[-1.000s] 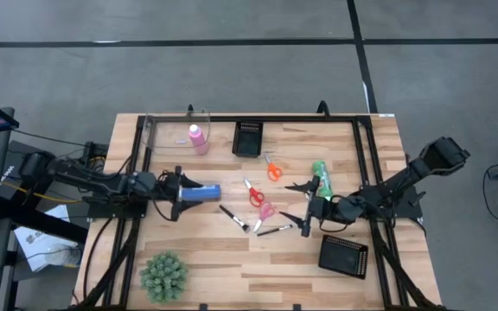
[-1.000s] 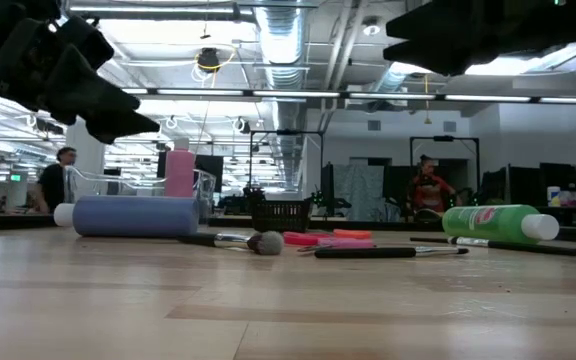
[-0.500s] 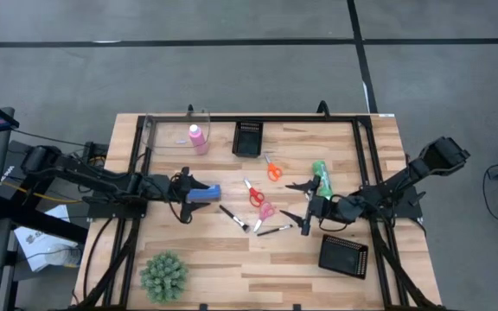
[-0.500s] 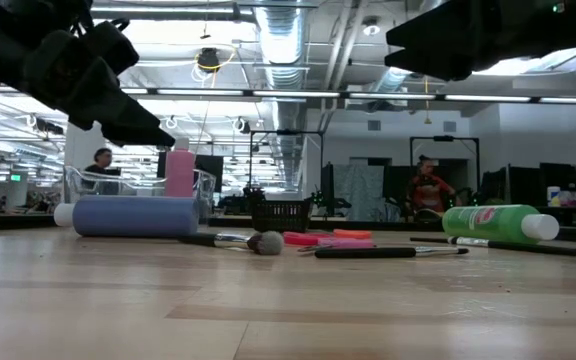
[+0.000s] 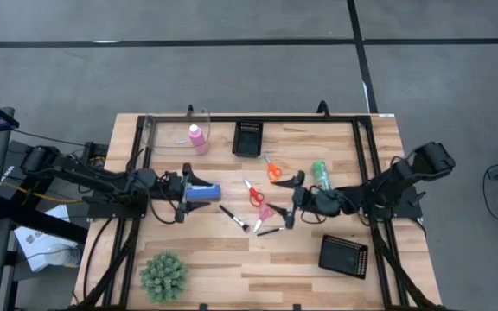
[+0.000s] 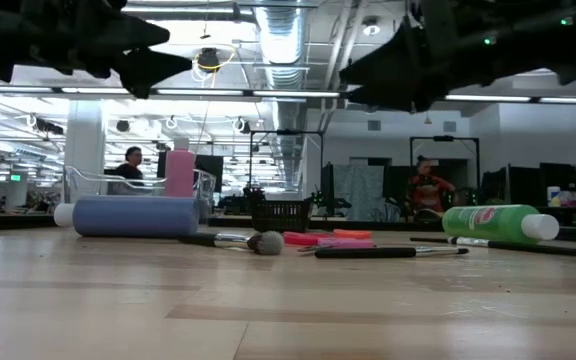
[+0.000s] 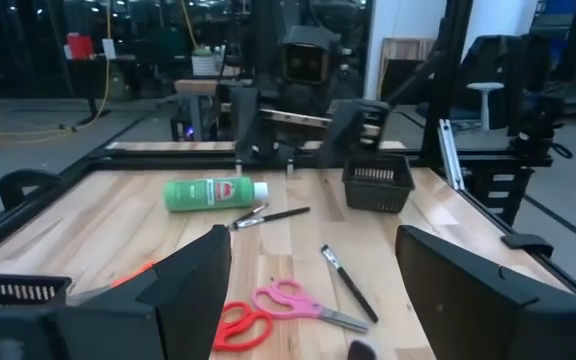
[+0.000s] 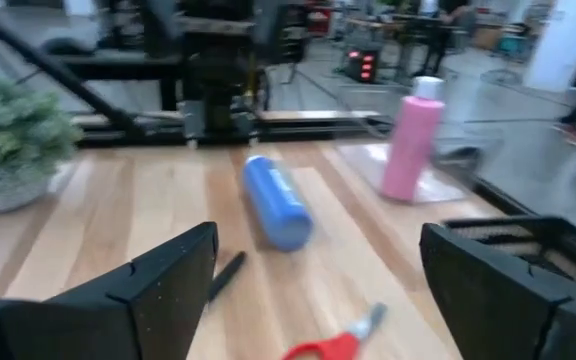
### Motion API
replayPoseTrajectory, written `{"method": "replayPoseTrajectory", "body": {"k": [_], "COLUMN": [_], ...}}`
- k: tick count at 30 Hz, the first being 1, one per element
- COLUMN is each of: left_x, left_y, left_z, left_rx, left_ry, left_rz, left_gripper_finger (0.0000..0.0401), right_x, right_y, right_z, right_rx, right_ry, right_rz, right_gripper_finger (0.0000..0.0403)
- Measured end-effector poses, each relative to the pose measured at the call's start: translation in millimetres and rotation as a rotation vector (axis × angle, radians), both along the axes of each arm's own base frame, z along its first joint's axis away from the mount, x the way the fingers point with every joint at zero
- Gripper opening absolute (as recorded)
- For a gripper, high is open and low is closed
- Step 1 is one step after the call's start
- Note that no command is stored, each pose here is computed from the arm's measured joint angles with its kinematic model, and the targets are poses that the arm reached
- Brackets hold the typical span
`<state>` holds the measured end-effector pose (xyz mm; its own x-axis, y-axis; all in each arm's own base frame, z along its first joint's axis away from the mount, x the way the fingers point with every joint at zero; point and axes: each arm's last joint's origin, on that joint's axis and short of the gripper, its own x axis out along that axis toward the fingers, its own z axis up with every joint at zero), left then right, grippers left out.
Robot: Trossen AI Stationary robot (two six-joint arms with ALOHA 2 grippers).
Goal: Pick & Place Paint Supplies
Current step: Put the purple paint bottle into the transparent bin
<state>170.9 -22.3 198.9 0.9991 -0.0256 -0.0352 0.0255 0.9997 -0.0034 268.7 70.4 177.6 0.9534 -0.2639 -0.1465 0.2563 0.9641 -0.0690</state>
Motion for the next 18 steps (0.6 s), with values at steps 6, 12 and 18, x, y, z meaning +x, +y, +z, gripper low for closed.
{"method": "replayPoseTrajectory", "body": {"k": [6,12,18], "left_x": [-2,-20,-32], "left_y": [0,6,8], "left_z": [-3,-19,-30], "left_rx": [0.004,-0.02,-0.039], "left_ry": [-0.003,-0.097,-0.089], "left_rz": [0.003,0.026,0.024], "left_gripper_finger": [0.0273,0.0273,0.0273], "right_x": [16,19,16], "right_y": [5,7,8], "right_z": [-1,-3,4], "right_rx": [-0.025,-0.023,-0.021], "right_ry": [0.013,0.017,-0.001], "right_rz": [0.011,0.015,0.022], "right_gripper_finger": [0.0313,0.0312,0.0312]}}
